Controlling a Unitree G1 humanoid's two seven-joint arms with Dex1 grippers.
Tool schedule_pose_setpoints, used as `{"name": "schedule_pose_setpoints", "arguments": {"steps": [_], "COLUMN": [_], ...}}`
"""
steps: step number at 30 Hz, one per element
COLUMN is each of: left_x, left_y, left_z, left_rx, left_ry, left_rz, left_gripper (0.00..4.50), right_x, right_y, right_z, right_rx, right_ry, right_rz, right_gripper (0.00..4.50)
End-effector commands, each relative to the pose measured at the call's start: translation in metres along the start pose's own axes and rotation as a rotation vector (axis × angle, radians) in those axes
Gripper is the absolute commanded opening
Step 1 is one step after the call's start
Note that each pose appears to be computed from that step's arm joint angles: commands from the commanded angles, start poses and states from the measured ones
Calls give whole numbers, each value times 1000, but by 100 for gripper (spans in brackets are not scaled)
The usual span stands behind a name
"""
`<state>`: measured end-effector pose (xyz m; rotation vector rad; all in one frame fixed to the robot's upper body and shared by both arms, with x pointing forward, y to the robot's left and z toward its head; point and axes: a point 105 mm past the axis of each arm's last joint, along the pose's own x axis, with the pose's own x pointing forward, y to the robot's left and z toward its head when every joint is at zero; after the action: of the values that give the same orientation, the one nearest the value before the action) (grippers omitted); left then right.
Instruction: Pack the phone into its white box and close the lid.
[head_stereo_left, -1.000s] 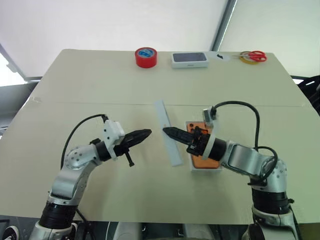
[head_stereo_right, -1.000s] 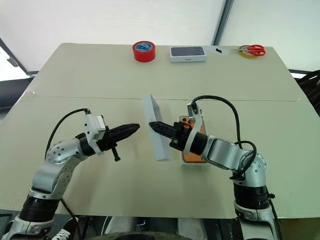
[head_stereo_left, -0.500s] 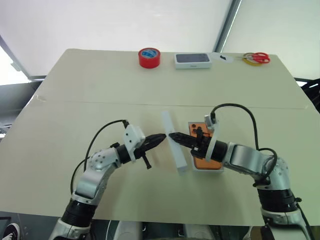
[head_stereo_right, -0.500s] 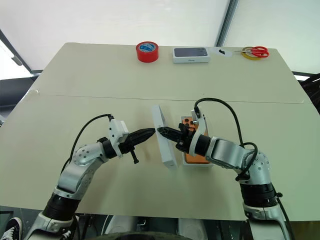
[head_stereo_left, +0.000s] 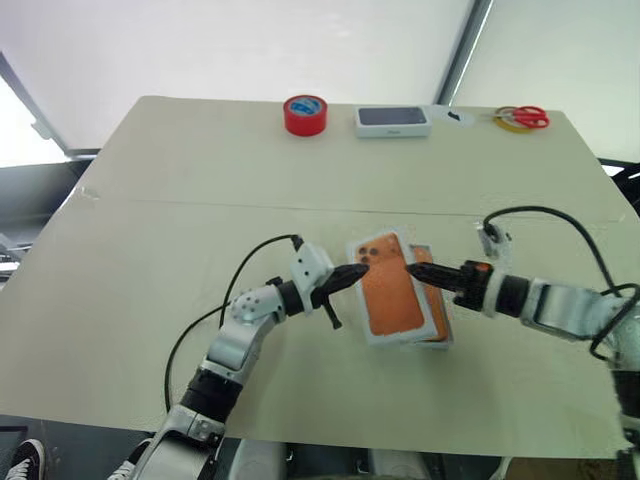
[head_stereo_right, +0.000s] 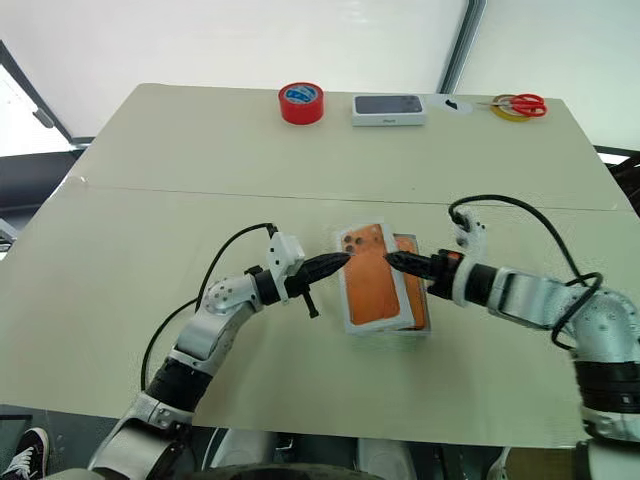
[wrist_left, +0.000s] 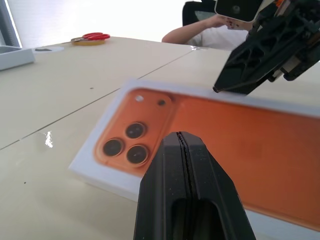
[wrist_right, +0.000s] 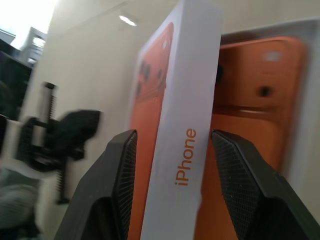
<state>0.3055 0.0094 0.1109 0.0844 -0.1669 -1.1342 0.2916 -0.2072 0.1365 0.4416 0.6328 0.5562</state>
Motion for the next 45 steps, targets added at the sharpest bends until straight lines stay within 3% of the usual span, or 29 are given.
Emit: {"name": "schedule_pose_setpoints", "arguments": {"steps": [1,2,4,6,8,9,13,16,20,26,33,45], "left_x": [-7,-11,-21,-31,-39,-42,-37,-17,7,32,40,35], "left_y": [-1,-1,1,2,4,6,11,6,-2,-3,-15,-13], "left_z": [5,3,1,-2,-9,-15,-27,-31,-38,-15,-5,-16], "left_rx": [26,24,20,25,19,19,20,47,43,42,78,64], "left_ry": [-14,-4,18,45,91,123,157,167,185,86,65,111], "left_rz": [-23,-23,-24,-26,-22,-18,0,-31,-84,-96,-145,-133], "left_gripper": [0,0,0,0,0,0,0,0,0,0,0,0], "right_x": [-3,-1,4,9,12,13,9,6,4,1,-4,0], "right_y": [-5,-5,-2,-3,-4,-4,1,-3,-1,-5,-23,-28], "right_z": [26,31,40,40,32,27,12,-3,-1,1,-2,-13], "right_rx": [-161,-218,-319,-478,-610,-655,-720,-791,-788,-847,-886,-970], "right_ry": [-94,-122,-179,-191,-164,-149,-108,-26,-29,-9,46,99], "right_rz": [-39,-55,-75,-111,-124,-123,-52,-36,-16,-37,-101,-121], "right_gripper": [242,242,192,116,12,5,5,5,5,5,5,5]}}
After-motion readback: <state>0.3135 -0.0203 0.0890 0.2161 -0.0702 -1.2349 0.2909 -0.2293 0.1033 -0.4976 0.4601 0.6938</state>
